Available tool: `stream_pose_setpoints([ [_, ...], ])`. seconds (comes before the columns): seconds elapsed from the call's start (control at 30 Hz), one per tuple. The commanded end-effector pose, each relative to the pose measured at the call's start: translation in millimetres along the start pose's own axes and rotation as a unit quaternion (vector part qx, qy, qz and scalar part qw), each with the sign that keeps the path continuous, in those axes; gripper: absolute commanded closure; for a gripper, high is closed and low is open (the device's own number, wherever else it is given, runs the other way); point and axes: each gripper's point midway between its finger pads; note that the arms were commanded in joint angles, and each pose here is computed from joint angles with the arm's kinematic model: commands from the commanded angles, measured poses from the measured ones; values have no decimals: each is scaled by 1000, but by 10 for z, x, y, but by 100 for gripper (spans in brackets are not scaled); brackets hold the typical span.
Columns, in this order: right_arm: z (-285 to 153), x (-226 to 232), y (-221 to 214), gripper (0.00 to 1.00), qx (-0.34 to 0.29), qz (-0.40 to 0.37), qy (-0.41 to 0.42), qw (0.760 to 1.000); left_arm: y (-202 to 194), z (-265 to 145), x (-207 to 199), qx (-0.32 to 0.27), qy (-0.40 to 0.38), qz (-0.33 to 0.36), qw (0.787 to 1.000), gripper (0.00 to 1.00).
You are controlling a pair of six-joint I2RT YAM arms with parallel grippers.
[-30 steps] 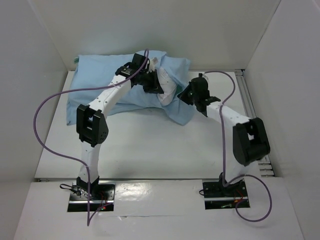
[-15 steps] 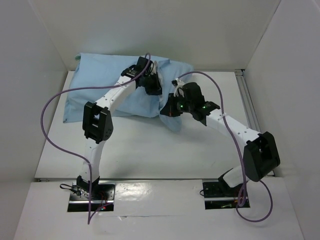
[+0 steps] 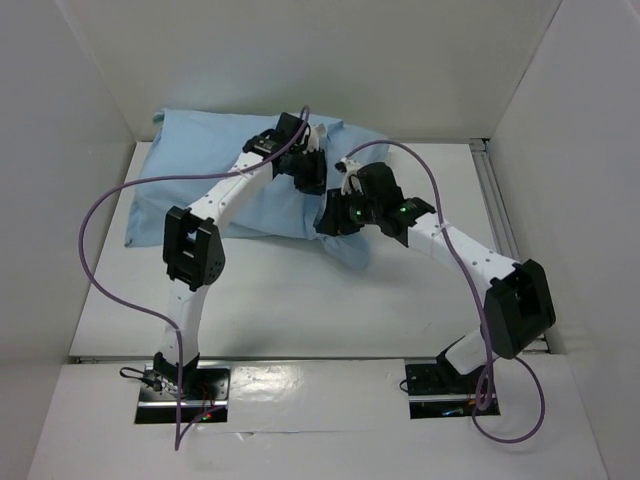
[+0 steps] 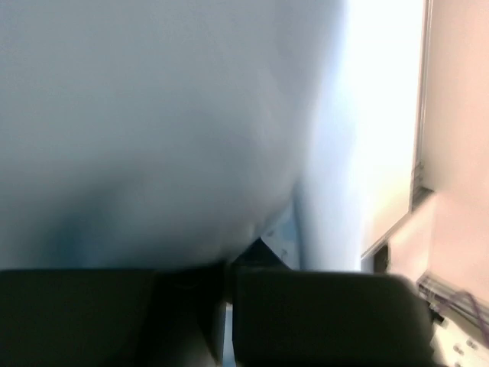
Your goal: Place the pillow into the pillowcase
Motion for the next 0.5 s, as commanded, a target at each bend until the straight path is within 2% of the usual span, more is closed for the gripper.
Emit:
stream_pose_setpoints([
  [0.0, 129, -134, -373, 53, 53, 31, -30, 998, 107, -374, -309, -4, -36, 74, 997, 70],
  [0.07, 137, -211, -421, 46, 55, 37, -50, 997, 72, -532, -255, 4, -17, 81, 997, 53],
  [0.1, 94, -276, -389, 35, 47, 40, -75, 995, 8, -661, -208, 12, -8, 81, 997, 43],
  [0.17, -4, -385, -388, 29, 48, 47, -98, 993, -101, -734, -55, 22, 8, 72, 997, 35],
  [0.23, -143, -392, -273, 29, 29, 42, -119, 992, -143, -946, -79, 14, 4, 70, 997, 32],
  [0.3, -283, -426, -211, 31, 21, 38, -135, 990, -246, -1009, 15, 25, 8, 65, 998, 41],
  [0.33, -352, -458, -90, 32, 2, 36, -147, 988, -238, -1068, 34, 20, 8, 67, 998, 52],
  [0.37, -455, -417, -13, 34, -5, 34, -151, 988, -242, -1122, 63, 11, 20, 69, 997, 86],
  [0.4, -486, -434, 29, 36, -8, 37, -154, 987, -230, -1136, 68, 5, 23, 71, 997, 95],
  [0.47, -550, -492, 120, 42, -19, 43, -181, 982, -237, -1093, 104, 6, 23, 75, 997, 98],
])
Point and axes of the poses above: each gripper's point midway between its finger pads, its own z axis out along the fingers, its own x axis along the line the jaws close on, y = z × x, and after that the axes turned 7 degrees about -z, right-handed
